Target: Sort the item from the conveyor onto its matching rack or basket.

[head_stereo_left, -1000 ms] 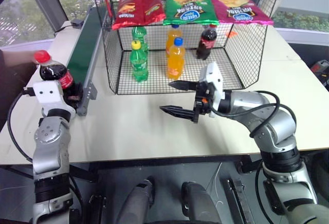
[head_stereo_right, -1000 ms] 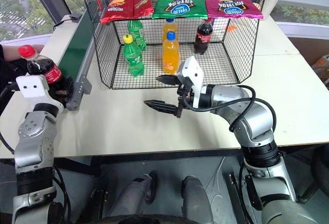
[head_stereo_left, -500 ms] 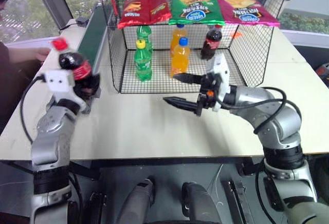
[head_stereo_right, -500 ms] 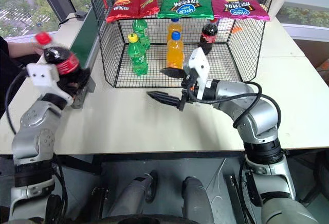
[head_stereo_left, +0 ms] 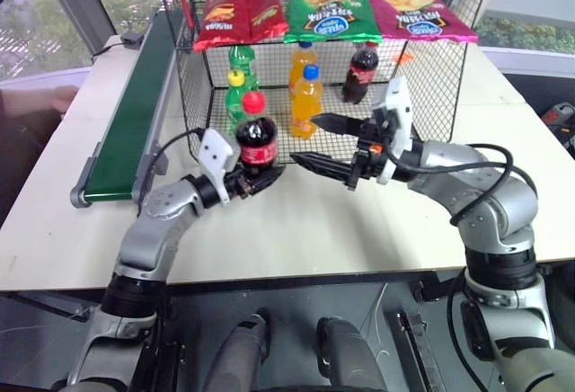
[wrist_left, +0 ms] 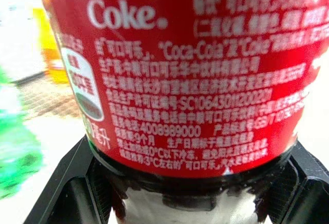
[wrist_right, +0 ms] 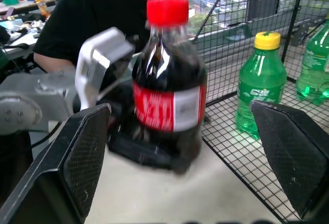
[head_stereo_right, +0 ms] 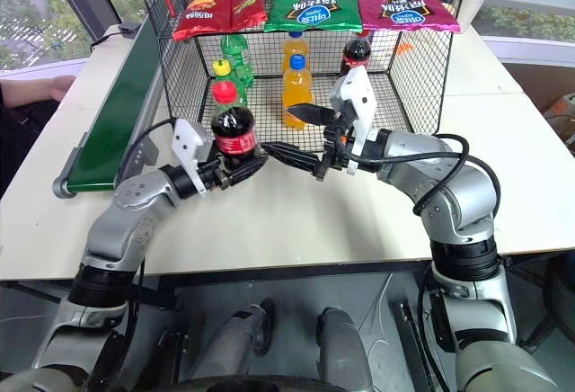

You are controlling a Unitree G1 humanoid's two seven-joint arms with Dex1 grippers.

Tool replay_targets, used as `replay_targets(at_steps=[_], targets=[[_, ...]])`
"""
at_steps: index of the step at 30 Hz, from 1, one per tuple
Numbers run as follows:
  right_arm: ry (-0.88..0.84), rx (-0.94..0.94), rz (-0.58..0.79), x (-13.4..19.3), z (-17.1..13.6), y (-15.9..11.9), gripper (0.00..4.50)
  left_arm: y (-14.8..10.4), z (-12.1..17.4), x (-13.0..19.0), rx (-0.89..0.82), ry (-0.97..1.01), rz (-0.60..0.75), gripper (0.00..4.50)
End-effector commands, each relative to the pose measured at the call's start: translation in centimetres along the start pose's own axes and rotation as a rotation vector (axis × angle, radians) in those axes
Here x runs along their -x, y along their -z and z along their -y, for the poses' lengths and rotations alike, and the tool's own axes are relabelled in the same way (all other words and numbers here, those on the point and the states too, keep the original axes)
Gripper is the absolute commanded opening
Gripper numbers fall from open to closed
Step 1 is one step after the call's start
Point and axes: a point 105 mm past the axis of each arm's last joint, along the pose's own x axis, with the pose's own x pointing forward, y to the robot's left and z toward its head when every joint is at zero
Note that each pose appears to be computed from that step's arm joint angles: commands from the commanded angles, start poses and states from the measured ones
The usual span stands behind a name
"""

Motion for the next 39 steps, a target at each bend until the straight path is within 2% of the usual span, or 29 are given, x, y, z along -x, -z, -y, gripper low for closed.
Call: replay_targets(at_steps=[1,9,18,21,22,26,27,36,37,38,39], targets=[[0.004,0.051,0.036,0.3,-0.4,-1.6,4.5,-1.5,1.4,-1.3,-0.075,0.084,0.067,2.97],[0.025,0.053,0.033,0.2,-0.1,-1.6,4.5,-1.6,3.0,-3.0,-0.127,0.195,0.074,2.97],[0.039,0.048,0.028,0.0,0.2,-1.4,4.5,-1.8,3.8,-3.6,-0.134,0.227,0.09,2.97],[0.05,0.045,0.031,-0.1,0.5,-1.4,3.74,-1.8,3.9,-3.6,-0.132,0.227,0.091,2.97],[0.049,0.043,0.033,-0.1,0.5,-1.4,3.35,-1.8,3.9,-3.6,-0.132,0.226,0.091,2.97],[0.041,0.039,0.039,-0.1,0.4,-1.5,1.28,-1.9,3.9,-3.7,-0.132,0.225,0.095,2.97],[0.039,0.038,0.039,-0.1,0.4,-1.5,1.14,-1.9,3.9,-3.8,-0.132,0.225,0.095,2.97],[0.025,0.039,0.039,-0.1,0.0,-1.8,1.14,-2.1,3.8,-3.9,-0.132,0.214,0.11,2.97],[0.025,0.04,0.04,-0.1,0.0,-1.8,1.14,-2.1,3.8,-3.9,-0.123,0.218,0.11,3.99],[0.026,0.04,0.04,-0.1,0.0,-1.8,1.14,-2.0,3.8,-3.9,-0.117,0.222,0.11,4.29],[0.028,0.04,0.04,-0.1,0.0,-1.8,1.14,-1.9,4.1,-3.8,-0.112,0.249,0.099,4.41]])
